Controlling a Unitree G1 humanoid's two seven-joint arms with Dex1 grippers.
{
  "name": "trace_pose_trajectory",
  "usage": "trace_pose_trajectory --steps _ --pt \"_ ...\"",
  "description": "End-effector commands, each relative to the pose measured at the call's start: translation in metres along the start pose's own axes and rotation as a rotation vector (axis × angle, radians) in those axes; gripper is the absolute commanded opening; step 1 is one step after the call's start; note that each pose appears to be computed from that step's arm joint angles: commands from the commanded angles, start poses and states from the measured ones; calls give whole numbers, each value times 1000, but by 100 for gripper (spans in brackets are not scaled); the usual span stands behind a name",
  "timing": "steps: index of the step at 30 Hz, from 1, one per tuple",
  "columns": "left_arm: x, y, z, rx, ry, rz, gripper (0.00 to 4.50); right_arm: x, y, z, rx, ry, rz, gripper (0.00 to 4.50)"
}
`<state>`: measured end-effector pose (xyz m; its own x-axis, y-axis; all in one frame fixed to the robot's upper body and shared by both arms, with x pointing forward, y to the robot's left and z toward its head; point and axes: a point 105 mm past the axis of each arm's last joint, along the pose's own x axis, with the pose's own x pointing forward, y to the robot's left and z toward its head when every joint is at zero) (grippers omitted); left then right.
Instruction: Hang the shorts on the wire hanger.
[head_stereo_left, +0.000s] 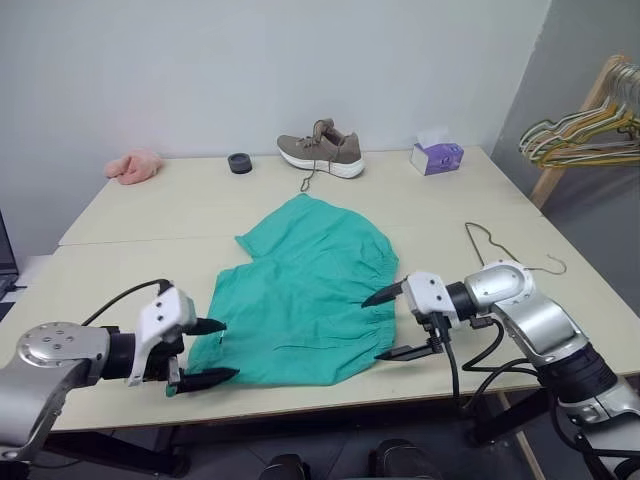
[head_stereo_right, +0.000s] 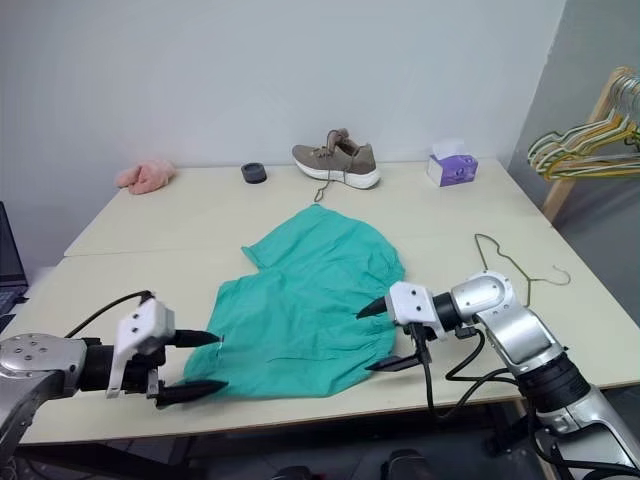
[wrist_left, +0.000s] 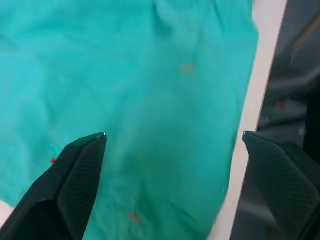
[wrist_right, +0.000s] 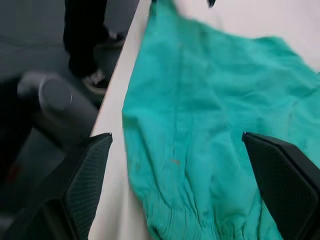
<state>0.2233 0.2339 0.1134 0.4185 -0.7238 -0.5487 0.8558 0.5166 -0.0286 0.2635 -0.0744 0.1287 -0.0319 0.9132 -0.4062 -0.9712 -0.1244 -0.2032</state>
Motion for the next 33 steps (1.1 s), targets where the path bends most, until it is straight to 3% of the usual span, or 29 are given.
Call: trace_pose_trajectory --steps 1,3,7,11,14,20,26,33 --pt "-11 5 22 -42 -143 47 446 -11 -9 21 79 -124 -123 450" --pt "-9 5 32 -47 -206 57 446 -18 -16 24 130 -173 -221 450" --pt "13 5 56 38 -307 96 446 -53 -48 12 211 -203 -599 450" --pt "44 1 80 137 -379 63 446 -109 -65 -43 299 -24 -1068 450" --pt "57 0 89 189 -396 28 446 -135 -62 -73 371 79 -1244 450" --pt "79 1 111 289 -426 -57 446 -161 -56 -121 519 259 -1386 450" --pt "88 5 110 326 -428 -82 446 -174 -46 -152 644 330 -1415 450" --pt "89 5 108 337 -438 -80 446 -180 -34 -171 797 269 -1445 450"
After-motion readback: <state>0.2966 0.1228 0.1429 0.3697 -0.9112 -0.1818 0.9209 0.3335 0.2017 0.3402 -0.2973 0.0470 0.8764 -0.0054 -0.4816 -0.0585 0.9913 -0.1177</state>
